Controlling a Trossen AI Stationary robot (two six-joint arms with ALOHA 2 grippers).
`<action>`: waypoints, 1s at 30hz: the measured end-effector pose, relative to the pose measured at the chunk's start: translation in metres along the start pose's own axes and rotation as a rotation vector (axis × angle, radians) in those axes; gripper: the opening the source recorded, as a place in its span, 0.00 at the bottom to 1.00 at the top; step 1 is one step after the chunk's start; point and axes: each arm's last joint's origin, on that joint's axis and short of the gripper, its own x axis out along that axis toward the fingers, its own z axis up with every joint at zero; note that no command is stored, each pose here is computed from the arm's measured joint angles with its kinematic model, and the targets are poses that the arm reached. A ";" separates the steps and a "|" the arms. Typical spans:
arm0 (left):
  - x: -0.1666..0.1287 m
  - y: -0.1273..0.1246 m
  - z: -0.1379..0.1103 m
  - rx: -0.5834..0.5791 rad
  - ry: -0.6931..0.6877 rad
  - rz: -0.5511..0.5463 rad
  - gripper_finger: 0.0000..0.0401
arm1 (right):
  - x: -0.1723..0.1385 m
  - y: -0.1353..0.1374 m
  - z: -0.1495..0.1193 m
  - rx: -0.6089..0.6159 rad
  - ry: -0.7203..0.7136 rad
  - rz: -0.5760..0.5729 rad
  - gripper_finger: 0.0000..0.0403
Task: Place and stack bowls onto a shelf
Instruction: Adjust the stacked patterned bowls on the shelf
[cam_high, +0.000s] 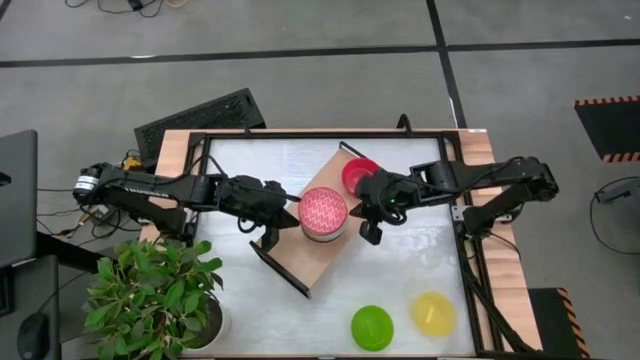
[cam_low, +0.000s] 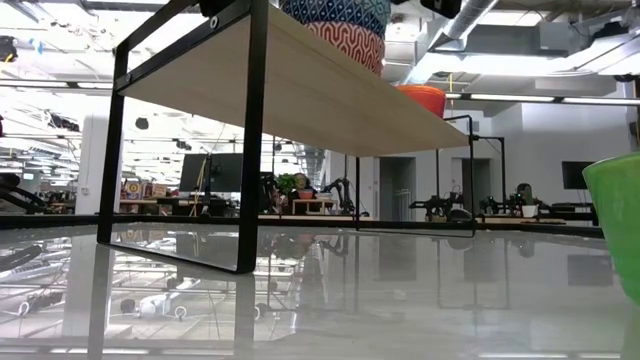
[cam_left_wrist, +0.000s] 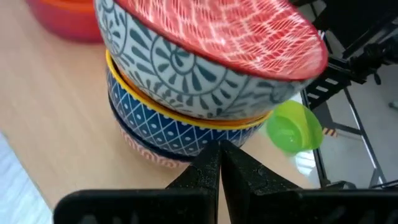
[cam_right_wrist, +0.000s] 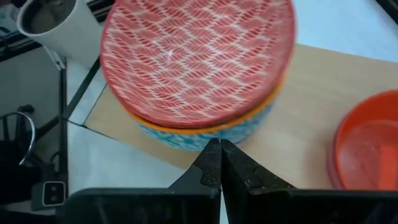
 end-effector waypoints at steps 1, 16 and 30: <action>0.000 0.000 0.001 0.007 -0.010 -0.001 0.00 | 0.000 0.001 0.000 -0.001 0.001 0.003 0.05; 0.002 0.003 0.001 0.026 -0.009 0.014 0.00 | 0.016 0.003 -0.002 -0.005 0.058 0.028 0.05; 0.002 0.003 0.001 0.018 -0.011 0.018 0.00 | -0.013 0.006 0.008 0.016 0.035 0.002 0.05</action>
